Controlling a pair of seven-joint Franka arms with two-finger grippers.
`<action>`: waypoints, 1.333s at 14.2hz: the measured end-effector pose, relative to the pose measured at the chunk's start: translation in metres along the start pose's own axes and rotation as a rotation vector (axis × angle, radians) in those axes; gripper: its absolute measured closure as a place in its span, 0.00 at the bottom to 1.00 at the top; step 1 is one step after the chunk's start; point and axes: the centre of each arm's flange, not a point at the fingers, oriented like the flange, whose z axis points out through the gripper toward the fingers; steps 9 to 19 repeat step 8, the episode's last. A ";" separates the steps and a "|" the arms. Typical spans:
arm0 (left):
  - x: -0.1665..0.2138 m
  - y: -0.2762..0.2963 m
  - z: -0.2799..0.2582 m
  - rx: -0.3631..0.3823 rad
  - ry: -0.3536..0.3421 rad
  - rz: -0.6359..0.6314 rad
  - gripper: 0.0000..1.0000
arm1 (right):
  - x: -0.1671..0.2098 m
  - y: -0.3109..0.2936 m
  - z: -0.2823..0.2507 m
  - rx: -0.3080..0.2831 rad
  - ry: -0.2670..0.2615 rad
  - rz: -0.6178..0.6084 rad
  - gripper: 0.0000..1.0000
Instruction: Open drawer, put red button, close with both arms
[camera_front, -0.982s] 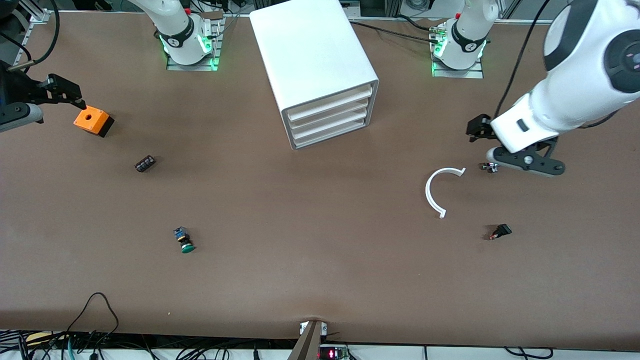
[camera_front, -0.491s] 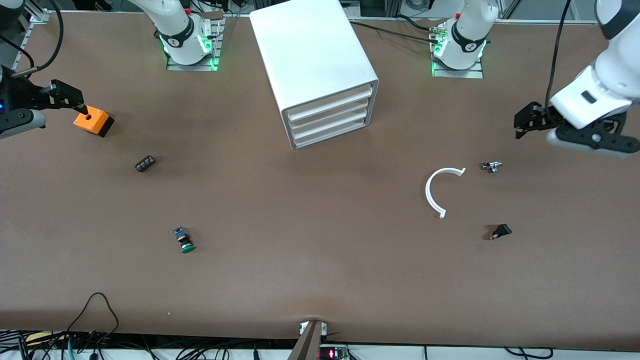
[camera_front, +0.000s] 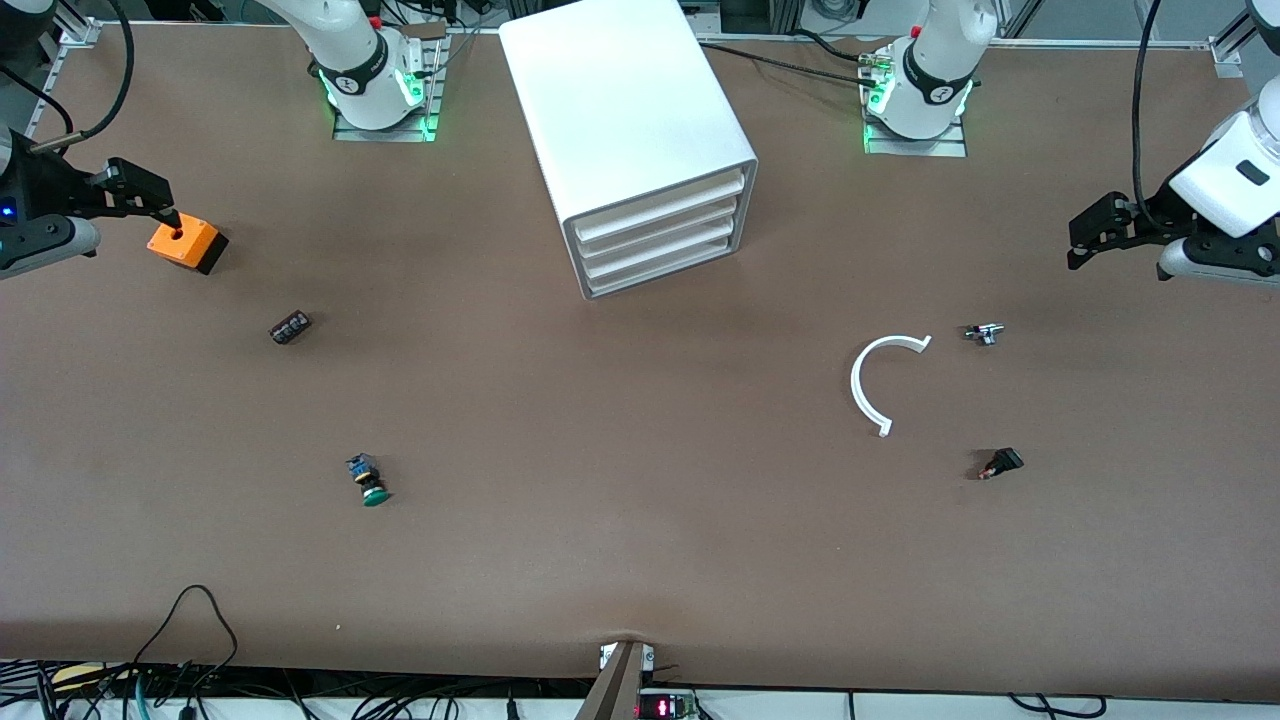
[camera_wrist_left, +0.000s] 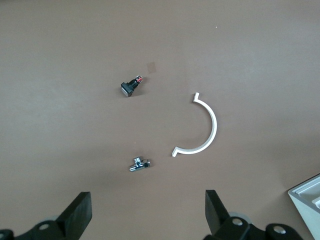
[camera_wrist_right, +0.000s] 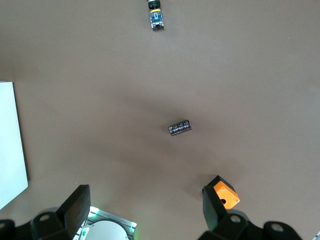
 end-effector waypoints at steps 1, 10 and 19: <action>0.000 0.001 0.000 0.000 -0.003 0.001 0.00 | 0.000 0.000 0.000 0.000 0.000 0.000 0.00; -0.003 -0.005 -0.001 -0.003 -0.020 -0.011 0.00 | 0.000 0.000 0.000 0.000 -0.001 0.000 0.00; -0.003 -0.005 -0.001 -0.003 -0.020 -0.011 0.00 | 0.000 0.000 0.000 0.000 -0.001 0.000 0.00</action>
